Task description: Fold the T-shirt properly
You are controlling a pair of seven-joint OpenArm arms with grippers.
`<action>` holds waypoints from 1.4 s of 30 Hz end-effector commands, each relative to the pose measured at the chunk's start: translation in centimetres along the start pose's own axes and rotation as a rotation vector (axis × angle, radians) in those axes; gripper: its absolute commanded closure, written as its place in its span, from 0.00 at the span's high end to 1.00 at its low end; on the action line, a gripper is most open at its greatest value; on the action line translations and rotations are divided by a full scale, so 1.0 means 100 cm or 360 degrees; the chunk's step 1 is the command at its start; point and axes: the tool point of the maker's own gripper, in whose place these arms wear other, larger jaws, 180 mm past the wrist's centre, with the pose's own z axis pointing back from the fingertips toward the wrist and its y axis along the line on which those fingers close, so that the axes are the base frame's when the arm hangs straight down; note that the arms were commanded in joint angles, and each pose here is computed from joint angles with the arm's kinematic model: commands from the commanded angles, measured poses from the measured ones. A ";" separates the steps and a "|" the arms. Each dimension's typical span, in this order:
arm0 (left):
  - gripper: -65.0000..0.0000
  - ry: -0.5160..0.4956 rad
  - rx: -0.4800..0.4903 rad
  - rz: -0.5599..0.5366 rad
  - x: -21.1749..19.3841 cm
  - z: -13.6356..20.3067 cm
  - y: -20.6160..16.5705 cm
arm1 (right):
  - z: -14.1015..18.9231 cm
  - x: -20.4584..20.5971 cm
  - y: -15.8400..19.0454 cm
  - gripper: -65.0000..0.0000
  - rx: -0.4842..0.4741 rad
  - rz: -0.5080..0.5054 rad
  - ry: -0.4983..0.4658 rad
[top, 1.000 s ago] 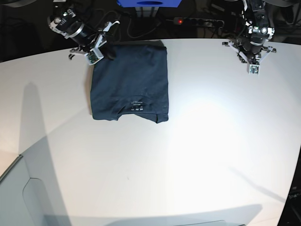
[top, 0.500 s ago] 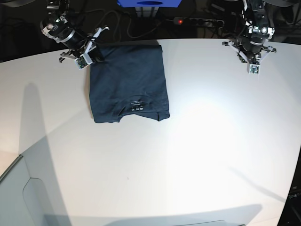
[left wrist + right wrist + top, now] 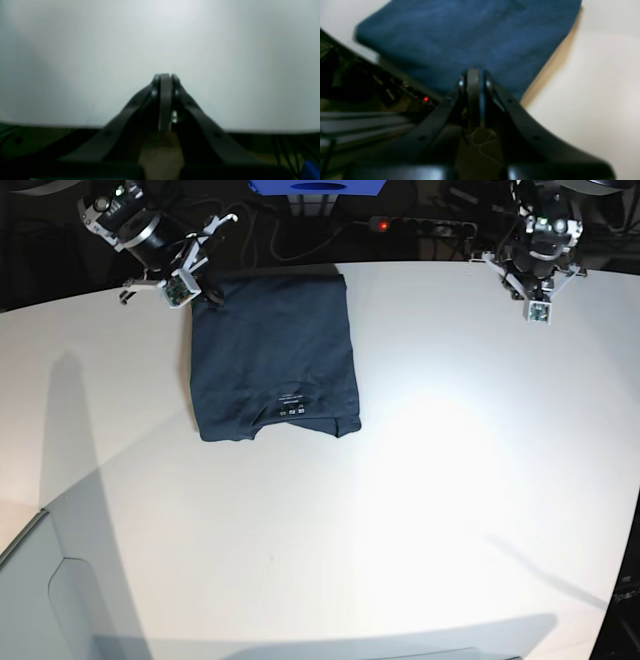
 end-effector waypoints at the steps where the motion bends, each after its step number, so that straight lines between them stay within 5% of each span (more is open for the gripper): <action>1: 0.00 -0.0009 0.0034 -0.0031 -0.001 0.009 0.008 | 0.008 0.001 0.007 0.00 0.0029 0.0009 -0.0014; 10: 0.00 0.0296 0.0057 -0.0008 -0.077 0.021 0.018 | 0.044 -0.056 0.014 0.00 -0.0013 -0.0115 0.0263; 18: 0.00 0.0622 -0.0019 0.0107 -0.159 0.023 -0.001 | 0.077 -0.139 -0.002 0.00 -0.0088 -0.0241 0.0723; 27: 0.00 0.0850 -0.0117 0.0400 -0.218 -0.021 -0.029 | 0.047 -0.230 0.003 0.00 0.0031 -0.0584 0.0953; 42: 0.00 0.0859 -0.0482 0.0236 -0.283 -0.082 -0.124 | -0.035 -0.297 0.048 0.00 0.0113 -0.1253 0.0768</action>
